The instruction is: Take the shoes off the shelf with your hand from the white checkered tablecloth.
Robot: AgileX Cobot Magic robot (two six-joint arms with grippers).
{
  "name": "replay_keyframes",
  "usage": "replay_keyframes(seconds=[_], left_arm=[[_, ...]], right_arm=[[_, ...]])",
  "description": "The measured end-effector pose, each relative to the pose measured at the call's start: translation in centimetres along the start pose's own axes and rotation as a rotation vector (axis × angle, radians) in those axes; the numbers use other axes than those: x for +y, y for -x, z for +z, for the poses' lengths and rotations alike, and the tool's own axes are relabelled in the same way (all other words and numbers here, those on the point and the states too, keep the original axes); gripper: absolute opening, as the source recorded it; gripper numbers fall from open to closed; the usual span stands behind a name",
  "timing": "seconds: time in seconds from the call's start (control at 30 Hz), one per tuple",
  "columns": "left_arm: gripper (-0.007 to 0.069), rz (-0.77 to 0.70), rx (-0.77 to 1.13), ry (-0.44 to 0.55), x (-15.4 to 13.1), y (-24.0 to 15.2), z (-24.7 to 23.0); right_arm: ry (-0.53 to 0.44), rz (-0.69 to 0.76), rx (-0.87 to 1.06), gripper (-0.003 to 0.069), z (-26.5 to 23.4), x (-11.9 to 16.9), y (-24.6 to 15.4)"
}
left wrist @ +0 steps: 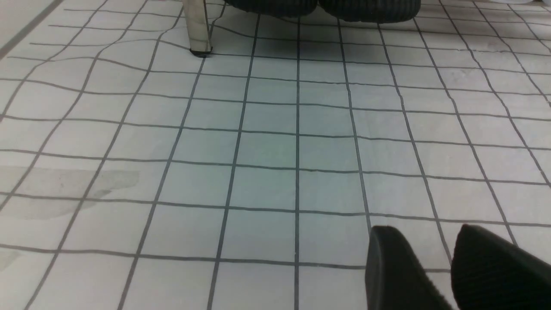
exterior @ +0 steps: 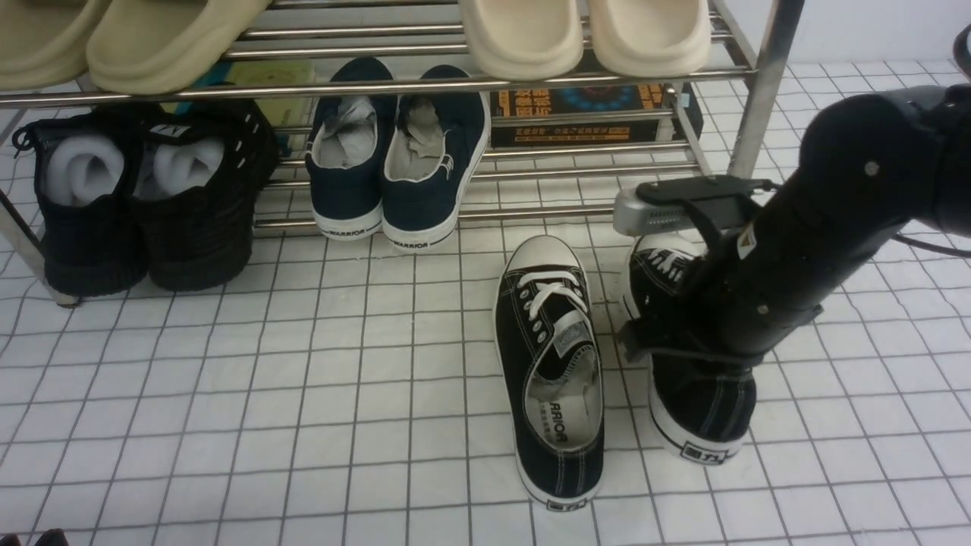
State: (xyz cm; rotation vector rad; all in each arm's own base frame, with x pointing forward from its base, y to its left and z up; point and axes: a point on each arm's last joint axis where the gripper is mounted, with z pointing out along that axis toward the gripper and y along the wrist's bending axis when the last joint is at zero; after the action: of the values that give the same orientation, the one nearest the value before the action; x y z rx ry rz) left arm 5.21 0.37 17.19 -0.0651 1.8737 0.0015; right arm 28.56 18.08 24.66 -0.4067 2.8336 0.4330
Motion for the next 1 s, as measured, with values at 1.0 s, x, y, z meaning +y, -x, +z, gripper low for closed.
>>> replay_keyframes(seconds=[1.0], left_arm=[[0.0239,0.015,0.0,0.006,0.1,0.0,0.0]], right_arm=[[-0.005,-0.112,-0.112,0.0108,2.9,-0.1,2.7]])
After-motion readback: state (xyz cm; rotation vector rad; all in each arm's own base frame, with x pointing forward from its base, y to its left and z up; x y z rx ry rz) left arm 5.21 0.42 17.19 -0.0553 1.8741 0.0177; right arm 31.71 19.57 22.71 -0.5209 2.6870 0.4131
